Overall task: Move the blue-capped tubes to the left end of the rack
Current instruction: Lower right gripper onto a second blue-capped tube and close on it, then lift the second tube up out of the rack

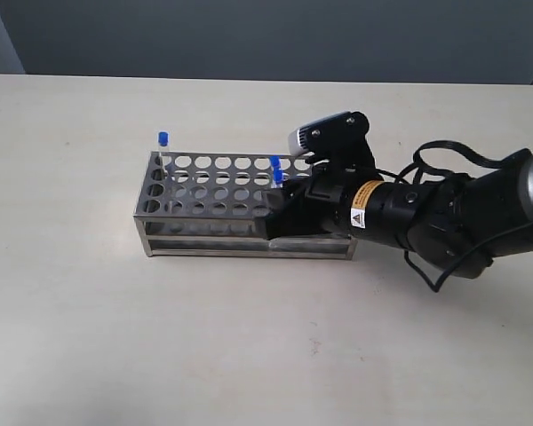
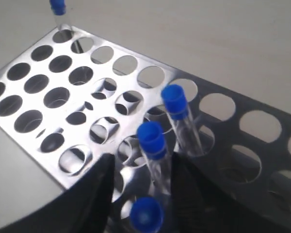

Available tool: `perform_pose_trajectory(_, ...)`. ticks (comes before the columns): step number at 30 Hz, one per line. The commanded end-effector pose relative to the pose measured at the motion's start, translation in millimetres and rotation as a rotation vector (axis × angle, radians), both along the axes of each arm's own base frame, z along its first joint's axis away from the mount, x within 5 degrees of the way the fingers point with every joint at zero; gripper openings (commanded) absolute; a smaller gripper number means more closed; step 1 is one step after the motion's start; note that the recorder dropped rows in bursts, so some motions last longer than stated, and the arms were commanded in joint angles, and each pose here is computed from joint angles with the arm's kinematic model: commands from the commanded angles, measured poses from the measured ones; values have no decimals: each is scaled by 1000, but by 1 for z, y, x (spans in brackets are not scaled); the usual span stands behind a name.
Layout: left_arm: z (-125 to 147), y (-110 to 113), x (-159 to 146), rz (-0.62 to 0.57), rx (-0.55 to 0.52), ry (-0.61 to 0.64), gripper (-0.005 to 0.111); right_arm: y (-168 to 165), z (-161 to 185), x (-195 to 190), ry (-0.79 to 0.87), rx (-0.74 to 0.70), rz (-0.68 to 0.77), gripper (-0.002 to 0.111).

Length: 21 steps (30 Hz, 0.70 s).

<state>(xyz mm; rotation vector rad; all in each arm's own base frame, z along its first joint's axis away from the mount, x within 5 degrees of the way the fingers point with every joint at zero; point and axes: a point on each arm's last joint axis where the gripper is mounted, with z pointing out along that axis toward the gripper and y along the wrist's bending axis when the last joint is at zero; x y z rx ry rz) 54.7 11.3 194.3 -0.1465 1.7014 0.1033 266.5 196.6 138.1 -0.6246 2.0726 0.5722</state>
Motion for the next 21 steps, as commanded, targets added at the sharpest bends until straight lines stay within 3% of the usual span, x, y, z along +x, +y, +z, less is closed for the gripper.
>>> perform_pose_trajectory(1, -1, 0, 0, -8, -5, 2, 0, -2, -12, -6, 62, -91, 22, 52)
perform_pose_trajectory(4, -1, 0, 0, -8, -5, 2, 0, -2, -13, -6, 64, -93, 22, 47)
perform_pose_trajectory(11, -1, 0, 0, -8, -5, 2, 0, -5, -17, -10, 85, -110, 17, 10)
perform_pose_trajectory(14, -1, 0, 0, -8, -5, 2, 0, -7, -19, -12, 95, -117, 17, 0)
perform_pose_trajectory(21, -1, 0, 0, -8, -5, 2, 0, -7, -19, -13, 86, -118, 27, -1)
